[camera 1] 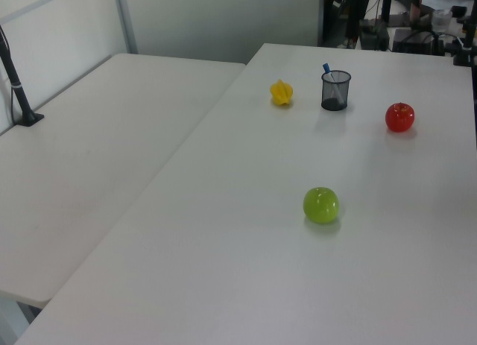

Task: Take marker pen
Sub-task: 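Move the open gripper over the black mesh pen cup, then lower the gripper and close it on the blue-capped marker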

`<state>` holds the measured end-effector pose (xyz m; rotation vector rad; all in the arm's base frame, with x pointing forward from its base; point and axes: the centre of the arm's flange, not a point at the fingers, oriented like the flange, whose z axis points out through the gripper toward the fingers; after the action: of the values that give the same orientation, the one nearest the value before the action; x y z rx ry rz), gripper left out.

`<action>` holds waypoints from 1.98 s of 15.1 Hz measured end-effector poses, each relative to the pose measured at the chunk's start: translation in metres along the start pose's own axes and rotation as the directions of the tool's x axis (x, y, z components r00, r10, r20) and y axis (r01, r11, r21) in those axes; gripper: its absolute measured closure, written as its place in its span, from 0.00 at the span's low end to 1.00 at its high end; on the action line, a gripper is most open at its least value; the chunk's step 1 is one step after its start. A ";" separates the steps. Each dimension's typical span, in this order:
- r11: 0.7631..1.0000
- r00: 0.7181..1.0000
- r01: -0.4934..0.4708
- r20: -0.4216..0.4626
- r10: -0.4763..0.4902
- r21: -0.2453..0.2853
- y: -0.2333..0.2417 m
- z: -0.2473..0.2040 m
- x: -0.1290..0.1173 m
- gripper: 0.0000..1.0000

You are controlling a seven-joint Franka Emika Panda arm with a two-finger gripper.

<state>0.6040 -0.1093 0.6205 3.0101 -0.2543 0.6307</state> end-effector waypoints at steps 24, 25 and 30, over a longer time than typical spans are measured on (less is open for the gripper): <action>0.983 0.991 -0.053 -0.127 0.031 -0.175 0.087 0.215 -0.007 0.21; 0.982 0.993 -0.044 -0.120 0.022 -0.183 0.087 0.218 -0.009 0.23; 0.979 0.996 -0.014 -0.094 -0.005 -0.203 0.087 0.231 -0.013 0.44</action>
<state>0.6682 -0.2132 0.4054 2.7771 -0.3012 0.6992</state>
